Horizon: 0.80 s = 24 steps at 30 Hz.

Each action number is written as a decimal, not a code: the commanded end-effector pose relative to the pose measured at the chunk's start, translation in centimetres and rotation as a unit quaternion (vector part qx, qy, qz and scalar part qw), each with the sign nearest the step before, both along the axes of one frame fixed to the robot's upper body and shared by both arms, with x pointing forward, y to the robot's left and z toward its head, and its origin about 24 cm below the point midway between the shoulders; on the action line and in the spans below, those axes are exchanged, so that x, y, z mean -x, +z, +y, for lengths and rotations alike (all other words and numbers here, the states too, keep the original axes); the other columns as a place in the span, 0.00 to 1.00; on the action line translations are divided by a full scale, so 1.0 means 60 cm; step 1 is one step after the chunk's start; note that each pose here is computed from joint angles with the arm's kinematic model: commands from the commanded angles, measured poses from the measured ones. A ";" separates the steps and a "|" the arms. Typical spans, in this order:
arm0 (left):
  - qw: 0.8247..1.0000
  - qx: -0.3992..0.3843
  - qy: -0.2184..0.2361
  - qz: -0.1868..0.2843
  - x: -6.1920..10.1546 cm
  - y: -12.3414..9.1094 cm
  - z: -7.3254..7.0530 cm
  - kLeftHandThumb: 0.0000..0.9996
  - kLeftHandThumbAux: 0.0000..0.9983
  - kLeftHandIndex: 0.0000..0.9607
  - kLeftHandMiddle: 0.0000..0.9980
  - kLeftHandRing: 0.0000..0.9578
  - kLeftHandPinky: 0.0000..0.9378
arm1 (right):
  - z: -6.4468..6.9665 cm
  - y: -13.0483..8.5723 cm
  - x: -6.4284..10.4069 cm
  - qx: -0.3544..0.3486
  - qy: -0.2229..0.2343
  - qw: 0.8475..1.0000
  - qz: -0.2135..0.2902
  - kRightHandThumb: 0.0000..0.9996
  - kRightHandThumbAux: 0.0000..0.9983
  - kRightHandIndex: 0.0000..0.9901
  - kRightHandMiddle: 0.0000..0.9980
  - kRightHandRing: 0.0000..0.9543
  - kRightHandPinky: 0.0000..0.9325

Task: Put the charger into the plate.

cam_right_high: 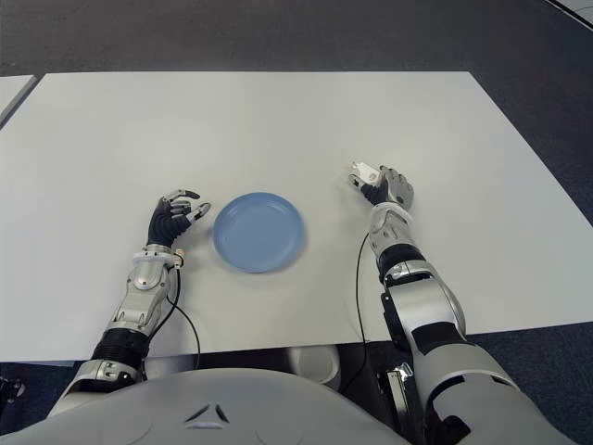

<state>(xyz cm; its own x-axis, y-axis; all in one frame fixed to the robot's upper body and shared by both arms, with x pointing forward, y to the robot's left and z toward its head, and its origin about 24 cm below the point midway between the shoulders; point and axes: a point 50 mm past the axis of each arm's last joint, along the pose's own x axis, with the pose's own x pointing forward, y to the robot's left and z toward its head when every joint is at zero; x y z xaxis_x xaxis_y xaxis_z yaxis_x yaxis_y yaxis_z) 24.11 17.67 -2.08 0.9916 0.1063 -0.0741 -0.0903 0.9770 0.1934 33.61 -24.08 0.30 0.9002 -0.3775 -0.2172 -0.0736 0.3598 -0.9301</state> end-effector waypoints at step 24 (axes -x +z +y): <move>1.000 -0.005 0.005 0.021 0.003 -0.005 0.001 0.71 0.72 0.45 0.83 0.87 0.89 | 0.009 -0.069 0.047 0.008 0.022 0.991 0.130 0.58 0.21 0.00 0.00 0.00 0.00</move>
